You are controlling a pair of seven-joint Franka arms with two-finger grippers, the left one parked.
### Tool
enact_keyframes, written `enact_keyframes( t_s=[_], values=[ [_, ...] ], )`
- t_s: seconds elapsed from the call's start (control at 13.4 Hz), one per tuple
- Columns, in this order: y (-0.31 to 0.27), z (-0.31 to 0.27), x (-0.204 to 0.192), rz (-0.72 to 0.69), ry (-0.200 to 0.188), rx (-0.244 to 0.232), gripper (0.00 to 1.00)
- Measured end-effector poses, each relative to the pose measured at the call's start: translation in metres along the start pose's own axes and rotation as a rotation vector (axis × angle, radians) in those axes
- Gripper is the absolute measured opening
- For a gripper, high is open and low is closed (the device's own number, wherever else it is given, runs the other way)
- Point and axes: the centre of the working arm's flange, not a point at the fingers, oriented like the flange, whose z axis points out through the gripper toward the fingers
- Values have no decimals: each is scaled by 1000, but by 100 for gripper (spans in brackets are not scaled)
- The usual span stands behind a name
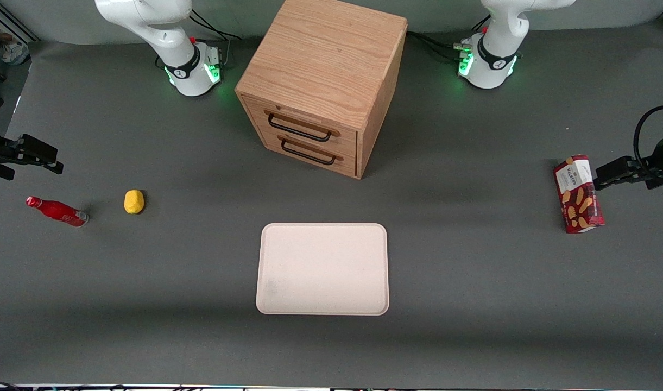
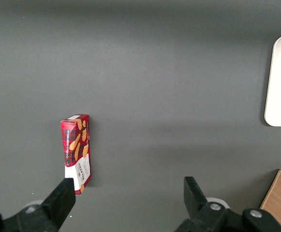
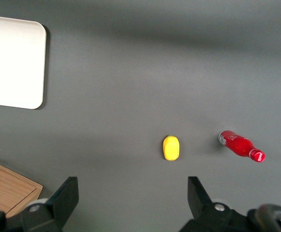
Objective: Place coke bottle on tray
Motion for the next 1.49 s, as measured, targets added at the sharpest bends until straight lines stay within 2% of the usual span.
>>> enact_keyframes(
  t_s=[0.52,0.82,1.19,1.49],
  values=[
    [2,1,-1,4,-5,1,100],
    [15,2,-5,20,-21,2,100],
    [113,14,-27,-29,-40,9,100],
    [191,39,-46,-119,-60,23,100]
  ],
)
